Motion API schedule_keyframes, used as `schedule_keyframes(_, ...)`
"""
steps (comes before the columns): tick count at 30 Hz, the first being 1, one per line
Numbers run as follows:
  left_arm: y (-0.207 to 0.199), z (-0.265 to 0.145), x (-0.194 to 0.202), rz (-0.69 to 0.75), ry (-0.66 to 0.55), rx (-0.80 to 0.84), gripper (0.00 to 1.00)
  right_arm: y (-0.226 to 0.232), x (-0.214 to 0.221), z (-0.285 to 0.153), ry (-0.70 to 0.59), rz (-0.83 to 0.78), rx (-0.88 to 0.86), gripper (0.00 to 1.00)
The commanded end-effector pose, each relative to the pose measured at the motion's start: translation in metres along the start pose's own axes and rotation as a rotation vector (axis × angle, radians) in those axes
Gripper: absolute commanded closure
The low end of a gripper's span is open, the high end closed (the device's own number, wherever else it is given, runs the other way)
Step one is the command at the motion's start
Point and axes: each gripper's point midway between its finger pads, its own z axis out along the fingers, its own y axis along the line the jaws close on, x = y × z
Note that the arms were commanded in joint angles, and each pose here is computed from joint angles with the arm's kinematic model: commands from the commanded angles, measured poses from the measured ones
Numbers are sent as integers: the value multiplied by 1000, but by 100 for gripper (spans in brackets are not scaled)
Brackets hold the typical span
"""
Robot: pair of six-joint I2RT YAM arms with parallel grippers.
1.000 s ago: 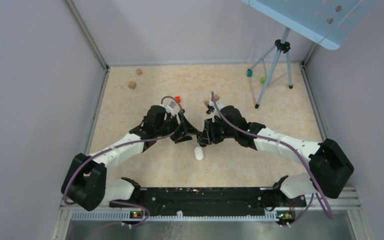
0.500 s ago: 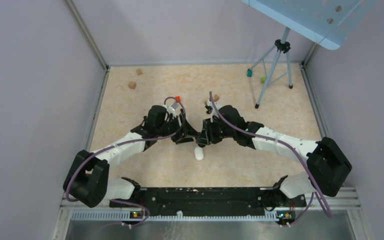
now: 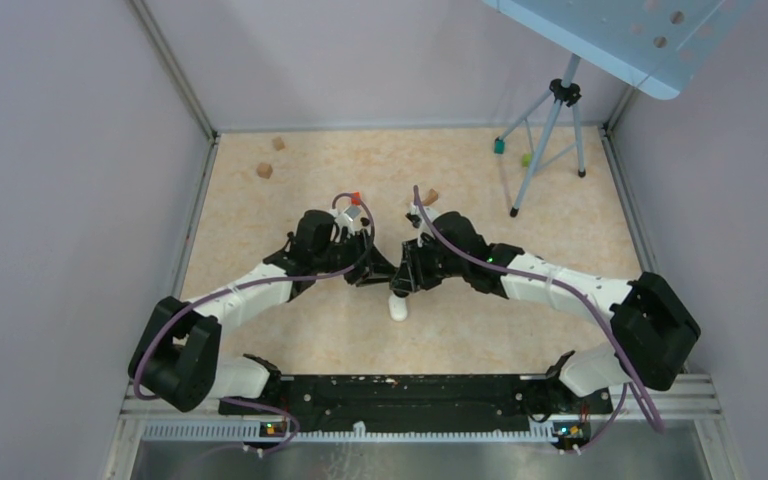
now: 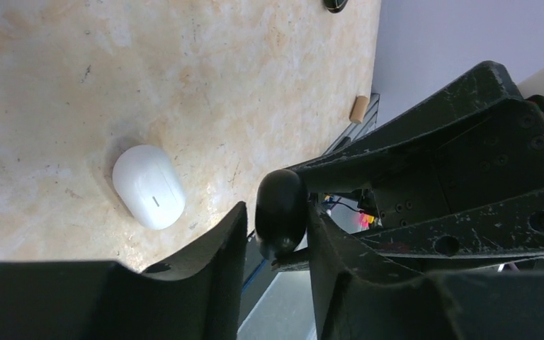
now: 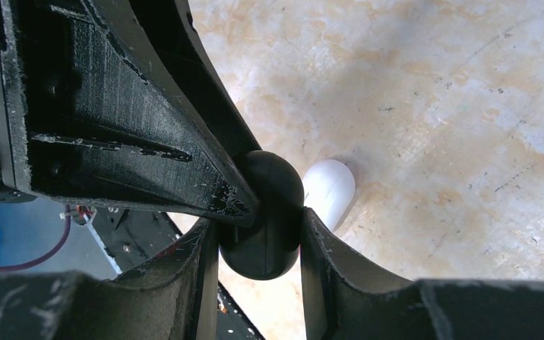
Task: Insert the wireless bluetooth earbuds into the charging case
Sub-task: Pass from the right arm to the left, then open the charging case to the charging case.
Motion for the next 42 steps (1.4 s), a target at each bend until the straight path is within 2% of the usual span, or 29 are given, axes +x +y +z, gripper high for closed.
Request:
schedule_keyframes(1,-13,1,-5,50,4,47,64,21,-33,-2,-91,-40,-44,86)
schedule_keyframes(4,-17,1,-4,52,13,69,77,18,-34,-1,-96,-31,-26,83)
schedule_keyframes(6,-18,1,-3,49,22,77,88,16,-35,-1,-98,-21,-11,76)
schedule_keyframes(9,-19,1,-2,50,28,82,99,11,-34,0,-95,-5,16,59)
schedule_keyframes(13,-15,0,-6,73,20,66,100,7,-37,-6,-105,9,54,31)
schedule_keyframes(17,-17,-5,-14,114,8,72,100,9,-46,-25,-131,9,51,26)
schedule_keyframes(22,-32,-14,-21,197,25,146,100,-1,-54,-53,-201,86,-3,25)
schedule_keyframes(25,-46,-20,-21,256,48,225,100,-9,-57,-64,-256,187,-85,25)
schedule_keyframes(28,-61,-27,-17,313,76,300,100,-1,-59,-71,-297,241,-214,30)
schedule_keyframes(34,-83,-38,-15,379,88,389,100,20,-58,-69,-307,268,-399,36)
schedule_keyframes(42,-93,-43,-14,379,90,443,100,32,-56,-68,-298,288,-521,46)
